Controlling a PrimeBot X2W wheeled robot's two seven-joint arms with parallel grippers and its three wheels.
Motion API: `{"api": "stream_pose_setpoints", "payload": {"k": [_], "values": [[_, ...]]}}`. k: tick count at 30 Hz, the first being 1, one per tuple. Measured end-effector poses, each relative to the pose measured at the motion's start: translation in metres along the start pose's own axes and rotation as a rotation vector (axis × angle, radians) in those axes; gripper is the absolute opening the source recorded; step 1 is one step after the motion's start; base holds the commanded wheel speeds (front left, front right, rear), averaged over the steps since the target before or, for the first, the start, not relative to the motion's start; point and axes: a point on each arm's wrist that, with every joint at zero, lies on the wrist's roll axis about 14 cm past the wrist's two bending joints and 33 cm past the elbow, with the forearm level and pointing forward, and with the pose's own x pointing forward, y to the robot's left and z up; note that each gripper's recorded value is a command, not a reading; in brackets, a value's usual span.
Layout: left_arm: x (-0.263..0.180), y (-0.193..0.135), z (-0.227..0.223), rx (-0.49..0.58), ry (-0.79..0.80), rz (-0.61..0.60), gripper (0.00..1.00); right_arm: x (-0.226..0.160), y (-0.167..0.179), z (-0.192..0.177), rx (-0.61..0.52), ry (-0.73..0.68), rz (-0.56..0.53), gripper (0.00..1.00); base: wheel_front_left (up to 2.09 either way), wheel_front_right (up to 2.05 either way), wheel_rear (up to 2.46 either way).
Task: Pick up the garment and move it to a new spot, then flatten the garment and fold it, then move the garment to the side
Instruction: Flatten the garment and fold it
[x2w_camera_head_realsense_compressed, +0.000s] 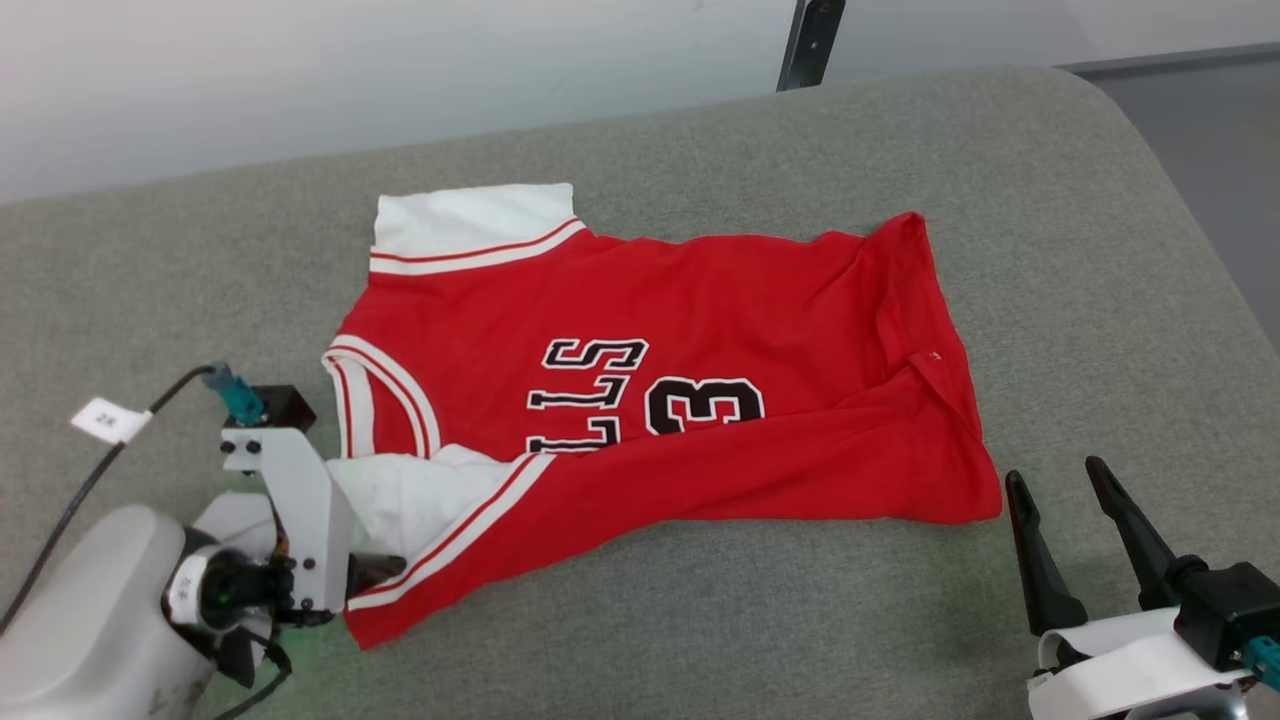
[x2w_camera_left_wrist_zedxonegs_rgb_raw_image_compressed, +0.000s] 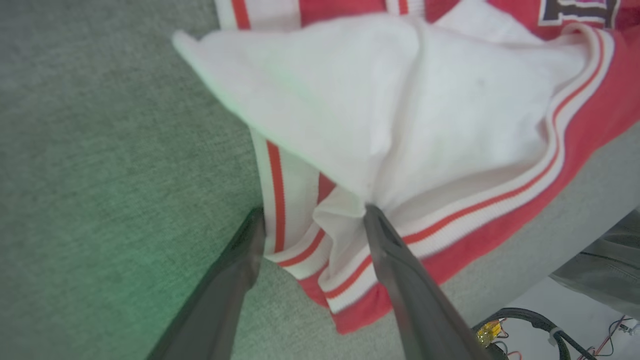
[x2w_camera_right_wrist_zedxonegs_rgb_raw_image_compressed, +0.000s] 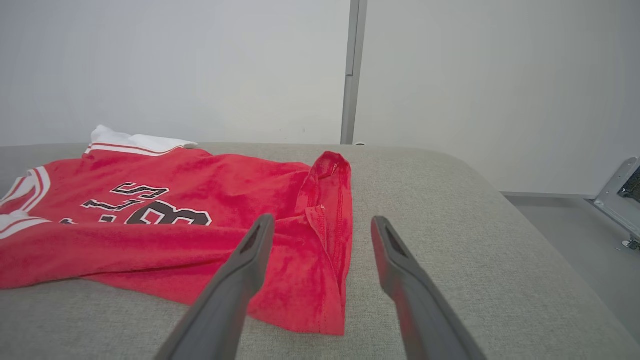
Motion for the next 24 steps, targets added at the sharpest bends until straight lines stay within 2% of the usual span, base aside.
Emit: {"api": "stream_pose_setpoints", "payload": {"k": [2,3,4,17,24], "values": [[0.003,0.0,-0.001,-0.002,0.018,-0.001,1.0,0.002,0.0,0.0,0.001,0.001,0.002,1.0,0.0,0.0,0.0],[0.005,-0.001,-0.002,-0.012,0.026,-0.008,0.35,0.004,0.001,0.0,0.003,0.004,0.002,1.0,0.0,0.0,0.0],[0.006,0.0,-0.003,-0.022,0.032,-0.009,0.0,0.004,0.001,-0.001,0.004,0.007,0.003,1.0,0.0,0.0,0.0],[0.0,0.01,0.0,-0.025,0.002,0.0,0.0,0.013,-0.004,-0.014,0.024,0.12,0.017,1.0,0.0,0.0,0.0],[0.0,0.01,0.003,-0.006,-0.025,-0.011,0.0,0.032,-0.008,-0.035,0.042,0.36,0.071,1.0,0.0,0.0,0.0]]}}
